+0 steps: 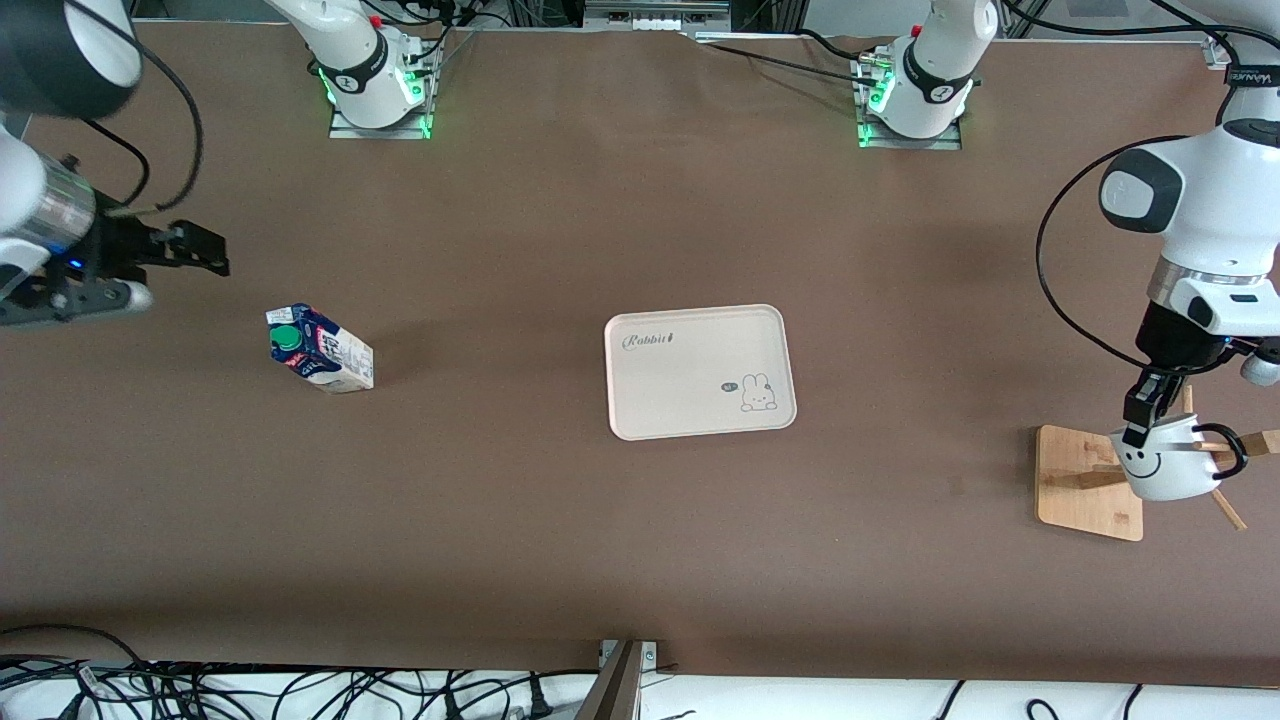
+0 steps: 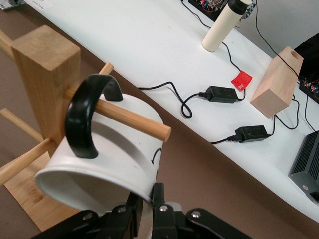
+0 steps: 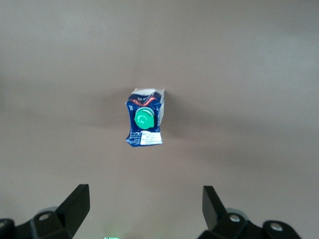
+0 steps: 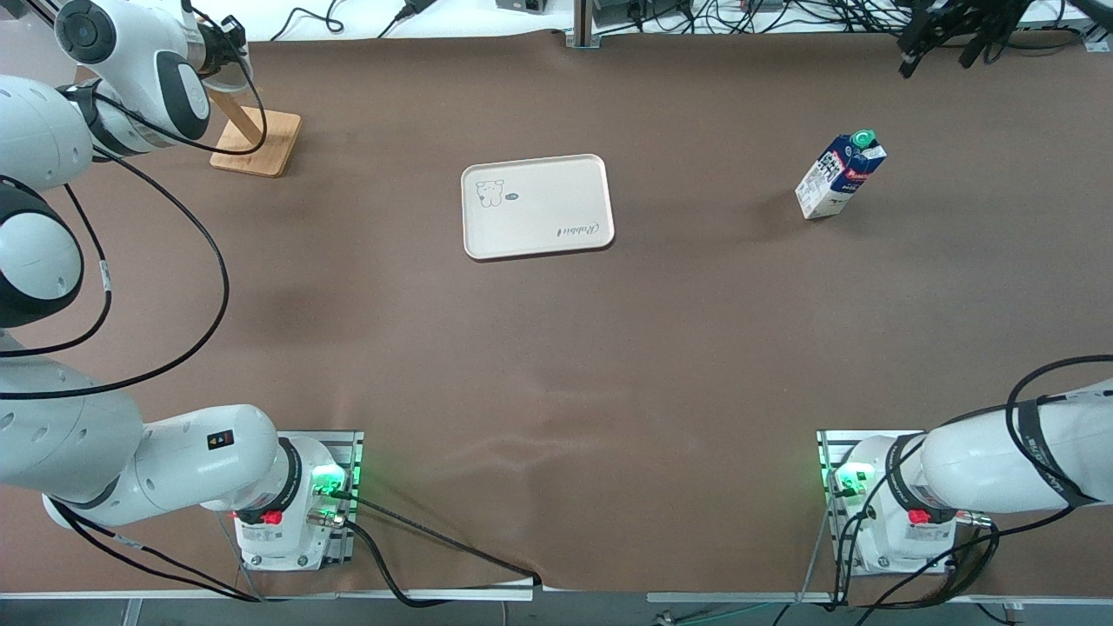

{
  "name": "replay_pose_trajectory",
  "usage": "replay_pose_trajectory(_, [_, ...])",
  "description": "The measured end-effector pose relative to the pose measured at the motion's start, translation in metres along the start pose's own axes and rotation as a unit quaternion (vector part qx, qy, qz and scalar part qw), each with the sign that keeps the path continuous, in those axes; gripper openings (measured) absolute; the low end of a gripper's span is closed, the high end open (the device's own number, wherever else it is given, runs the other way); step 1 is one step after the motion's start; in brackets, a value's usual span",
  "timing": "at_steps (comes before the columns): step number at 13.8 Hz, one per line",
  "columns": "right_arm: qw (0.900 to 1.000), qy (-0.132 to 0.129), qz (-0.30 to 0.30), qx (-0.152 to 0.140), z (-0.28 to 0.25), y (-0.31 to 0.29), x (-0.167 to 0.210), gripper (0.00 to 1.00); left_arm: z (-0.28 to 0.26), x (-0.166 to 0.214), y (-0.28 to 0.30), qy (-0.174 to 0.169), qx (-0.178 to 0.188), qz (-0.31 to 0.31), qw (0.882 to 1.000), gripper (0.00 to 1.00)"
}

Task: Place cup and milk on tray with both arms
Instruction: 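Grasp the mug with the left gripper while the right gripper reaches the carton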

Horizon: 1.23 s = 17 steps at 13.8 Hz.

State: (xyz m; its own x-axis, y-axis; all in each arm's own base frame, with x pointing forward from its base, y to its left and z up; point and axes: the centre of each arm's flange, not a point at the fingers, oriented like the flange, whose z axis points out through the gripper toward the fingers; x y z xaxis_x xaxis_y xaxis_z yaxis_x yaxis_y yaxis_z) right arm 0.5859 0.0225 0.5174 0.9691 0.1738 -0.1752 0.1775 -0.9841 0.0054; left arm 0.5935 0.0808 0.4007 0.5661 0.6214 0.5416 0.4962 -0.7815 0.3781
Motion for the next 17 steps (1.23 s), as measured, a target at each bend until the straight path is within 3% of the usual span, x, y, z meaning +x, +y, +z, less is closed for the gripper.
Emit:
replay_pose_trajectory(2, [1.0, -0.02, -0.005, 0.001, 0.028, -0.005, 0.015, 1.0, -0.001, -0.001, 0.007, -0.004, -0.003, 0.004, 1.0, 0.13])
replay_pose_trajectory(3, [1.0, -0.019, -0.006, 0.0, 0.041, -0.006, 0.021, 1.0, -0.001, 0.0, 0.009, -0.008, -0.002, 0.005, 1.0, 0.06])
replay_pose_trajectory(4, [1.0, -0.014, -0.007, -0.001, 0.054, -0.006, 0.025, 1.0, -0.002, 0.001, 0.011, -0.012, -0.001, 0.005, 1.0, 0.05])
replay_pose_trajectory(10, [1.0, 0.011, -0.007, -0.003, 0.149, -0.009, 0.028, 1.0, -0.005, 0.005, 0.02, -0.028, 0.004, 0.008, 1.0, 0.05])
replay_pose_trajectory(13, [1.0, 0.01, -0.007, -0.003, 0.17, -0.01, 0.024, 0.97, -0.013, -0.001, 0.036, -0.046, 0.003, 0.019, 0.999, 0.05])
replay_pose_trajectory(17, [1.0, 0.008, -0.007, -0.003, 0.178, -0.01, 0.026, 0.54, -0.025, -0.006, 0.056, -0.077, 0.009, 0.033, 0.996, 0.05])
